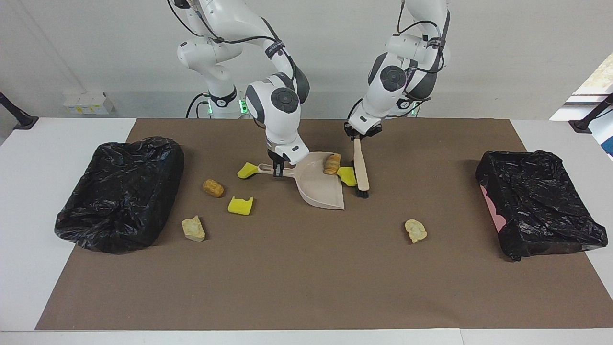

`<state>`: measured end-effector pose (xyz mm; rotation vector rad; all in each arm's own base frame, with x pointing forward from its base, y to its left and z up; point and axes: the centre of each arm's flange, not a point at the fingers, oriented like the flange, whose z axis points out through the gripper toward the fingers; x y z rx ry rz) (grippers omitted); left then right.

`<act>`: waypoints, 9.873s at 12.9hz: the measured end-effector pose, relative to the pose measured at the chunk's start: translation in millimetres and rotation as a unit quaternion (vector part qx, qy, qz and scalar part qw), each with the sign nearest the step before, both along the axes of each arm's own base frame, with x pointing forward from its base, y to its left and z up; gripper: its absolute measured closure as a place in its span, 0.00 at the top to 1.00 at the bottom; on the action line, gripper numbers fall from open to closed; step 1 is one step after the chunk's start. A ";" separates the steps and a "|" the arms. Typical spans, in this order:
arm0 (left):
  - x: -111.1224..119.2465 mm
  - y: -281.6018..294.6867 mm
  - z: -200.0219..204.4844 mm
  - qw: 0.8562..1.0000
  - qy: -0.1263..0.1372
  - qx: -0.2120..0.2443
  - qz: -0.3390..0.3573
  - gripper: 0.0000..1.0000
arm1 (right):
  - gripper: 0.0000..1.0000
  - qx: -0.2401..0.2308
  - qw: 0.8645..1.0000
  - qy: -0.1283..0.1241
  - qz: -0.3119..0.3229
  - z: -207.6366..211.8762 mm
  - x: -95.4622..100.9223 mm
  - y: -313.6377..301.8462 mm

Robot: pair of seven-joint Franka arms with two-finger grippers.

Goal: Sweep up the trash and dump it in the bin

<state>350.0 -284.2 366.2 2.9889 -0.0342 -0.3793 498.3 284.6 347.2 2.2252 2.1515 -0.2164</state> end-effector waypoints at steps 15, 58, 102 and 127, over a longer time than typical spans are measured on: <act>135.2 99.8 55.7 0.993 -0.103 0.050 0.012 0.26 | 0.31 -0.006 1.000 0.007 -0.011 12.3 11.2 -6.2; 55.2 -24.8 54.1 1.000 0.001 0.004 -0.002 0.26 | 0.31 0.019 0.999 0.008 0.030 27.8 64.0 -104.3; 150.4 115.7 277.6 0.981 -0.161 0.040 -0.105 1.00 | 0.31 -0.218 0.975 -0.012 0.027 180.8 40.1 -605.7; 173.5 239.9 324.7 0.987 -0.131 0.036 -0.090 1.00 | 0.31 -0.295 0.955 -0.009 0.017 237.9 27.6 -450.4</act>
